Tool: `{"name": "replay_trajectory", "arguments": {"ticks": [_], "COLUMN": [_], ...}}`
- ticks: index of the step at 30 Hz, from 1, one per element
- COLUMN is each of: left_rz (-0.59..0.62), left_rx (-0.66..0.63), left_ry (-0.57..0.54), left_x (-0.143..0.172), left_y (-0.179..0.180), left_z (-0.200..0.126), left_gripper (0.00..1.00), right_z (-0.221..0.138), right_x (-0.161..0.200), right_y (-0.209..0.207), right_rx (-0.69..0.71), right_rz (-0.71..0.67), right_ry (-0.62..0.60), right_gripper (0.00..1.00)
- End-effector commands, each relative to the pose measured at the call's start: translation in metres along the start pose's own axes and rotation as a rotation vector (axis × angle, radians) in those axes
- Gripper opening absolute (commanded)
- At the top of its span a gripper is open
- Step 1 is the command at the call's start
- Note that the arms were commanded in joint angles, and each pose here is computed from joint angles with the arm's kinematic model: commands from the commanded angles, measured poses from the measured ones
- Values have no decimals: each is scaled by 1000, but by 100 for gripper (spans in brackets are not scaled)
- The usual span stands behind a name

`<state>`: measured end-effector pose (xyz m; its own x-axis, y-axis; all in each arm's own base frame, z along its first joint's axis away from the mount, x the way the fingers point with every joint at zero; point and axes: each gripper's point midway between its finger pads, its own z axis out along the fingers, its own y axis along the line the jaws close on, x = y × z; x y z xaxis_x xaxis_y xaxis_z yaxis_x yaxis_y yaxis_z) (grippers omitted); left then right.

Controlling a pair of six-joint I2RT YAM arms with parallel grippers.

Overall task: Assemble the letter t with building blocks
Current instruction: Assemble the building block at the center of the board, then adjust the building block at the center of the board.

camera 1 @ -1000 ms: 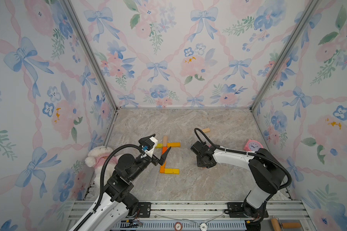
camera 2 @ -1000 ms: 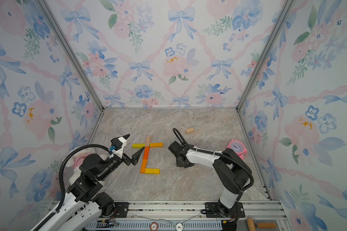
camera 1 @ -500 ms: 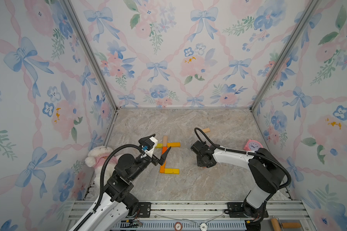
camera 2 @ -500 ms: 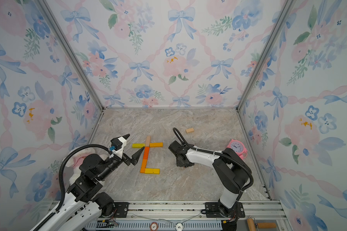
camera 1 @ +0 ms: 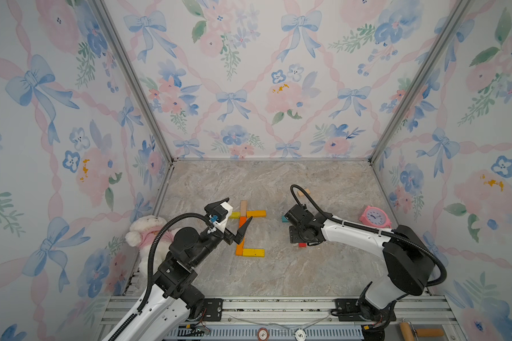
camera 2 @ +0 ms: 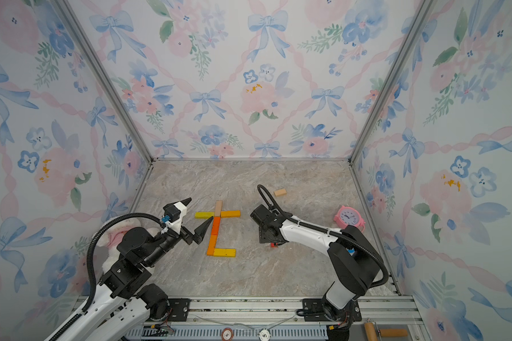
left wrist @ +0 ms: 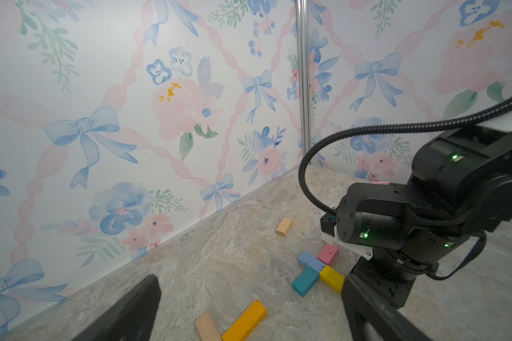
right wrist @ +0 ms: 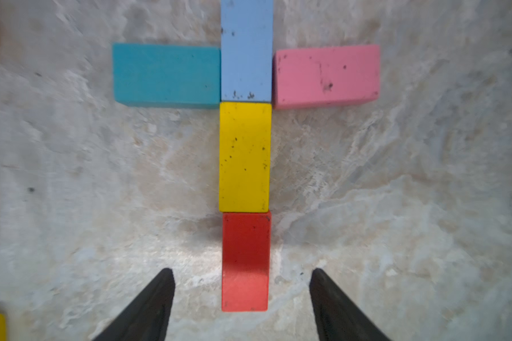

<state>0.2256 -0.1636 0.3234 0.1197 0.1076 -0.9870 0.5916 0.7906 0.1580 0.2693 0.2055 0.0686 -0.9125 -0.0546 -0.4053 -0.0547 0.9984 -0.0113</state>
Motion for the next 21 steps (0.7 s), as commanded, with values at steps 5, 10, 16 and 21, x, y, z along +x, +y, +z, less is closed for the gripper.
{"name": "replay_trajectory", "arguments": {"ticks": [5,10,16,21], "left_rz": [6,6,6,6], "left_rx": [6,1,4,3], "left_ry": [-20,-19,-20,-17], "left_x": [-4,-5,-4,-4], "left_y": [0,1,0,0], "left_z": [0,-1,0,0], "left_gripper": [98,98,98,98], "right_z": [-67,-72,-38,-9], "right_x": [-40,-44,-24,-7], "right_y": [-3,-15,-29,-37], "right_rx": [-111,-171,-214,-184], "right_rz": [-6,24,119,127], "right_ry": [-152,-144,-60,12], "right_gripper": [81,73,39,27]}}
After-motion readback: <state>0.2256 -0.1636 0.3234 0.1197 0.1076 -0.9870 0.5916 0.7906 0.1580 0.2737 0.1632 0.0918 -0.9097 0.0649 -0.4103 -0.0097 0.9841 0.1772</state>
